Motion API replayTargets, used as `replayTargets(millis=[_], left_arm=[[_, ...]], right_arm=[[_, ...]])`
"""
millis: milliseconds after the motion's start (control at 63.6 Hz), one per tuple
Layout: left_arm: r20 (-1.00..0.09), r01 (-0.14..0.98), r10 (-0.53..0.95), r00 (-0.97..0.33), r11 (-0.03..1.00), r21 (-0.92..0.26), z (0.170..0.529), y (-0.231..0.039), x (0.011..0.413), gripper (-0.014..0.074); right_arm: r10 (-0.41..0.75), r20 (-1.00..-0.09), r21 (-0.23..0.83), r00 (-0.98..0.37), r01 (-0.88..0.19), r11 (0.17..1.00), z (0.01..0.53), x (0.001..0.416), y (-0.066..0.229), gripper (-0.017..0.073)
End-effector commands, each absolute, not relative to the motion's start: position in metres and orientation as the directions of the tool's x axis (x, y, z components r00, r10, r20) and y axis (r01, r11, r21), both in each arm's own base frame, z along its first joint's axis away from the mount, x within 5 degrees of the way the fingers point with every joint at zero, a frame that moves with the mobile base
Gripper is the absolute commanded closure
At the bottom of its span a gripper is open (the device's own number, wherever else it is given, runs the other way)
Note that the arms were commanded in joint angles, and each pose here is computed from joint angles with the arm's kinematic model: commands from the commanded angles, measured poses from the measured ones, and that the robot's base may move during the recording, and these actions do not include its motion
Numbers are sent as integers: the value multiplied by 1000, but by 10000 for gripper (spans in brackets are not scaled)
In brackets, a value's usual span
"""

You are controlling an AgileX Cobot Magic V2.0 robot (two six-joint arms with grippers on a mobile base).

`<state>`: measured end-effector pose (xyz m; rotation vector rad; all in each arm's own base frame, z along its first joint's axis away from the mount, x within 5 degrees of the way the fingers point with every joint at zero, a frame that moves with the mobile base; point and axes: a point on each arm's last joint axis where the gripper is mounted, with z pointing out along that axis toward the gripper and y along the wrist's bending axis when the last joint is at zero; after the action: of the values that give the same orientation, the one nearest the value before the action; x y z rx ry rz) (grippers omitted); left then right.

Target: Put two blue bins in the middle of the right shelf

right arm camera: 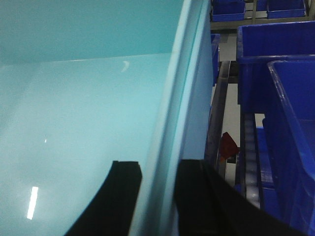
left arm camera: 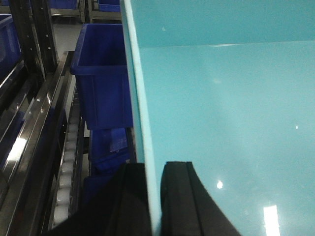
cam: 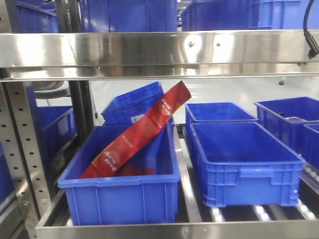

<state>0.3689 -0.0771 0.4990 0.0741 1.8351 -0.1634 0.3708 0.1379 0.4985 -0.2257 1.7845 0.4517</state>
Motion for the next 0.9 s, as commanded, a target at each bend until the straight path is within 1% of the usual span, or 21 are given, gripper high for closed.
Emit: replayTargets(millis=[0,881], left_arm=[[-986,170,-52,-159,982,-79,516,-81,362,704],[-986,170,-52,-159,982,-79,516,-81,362,704]], right_arm=[[188,-973,229,-135,-425,876,524,360,140,712],[188,-973,229,-135,-425,876,524,360,140,712]])
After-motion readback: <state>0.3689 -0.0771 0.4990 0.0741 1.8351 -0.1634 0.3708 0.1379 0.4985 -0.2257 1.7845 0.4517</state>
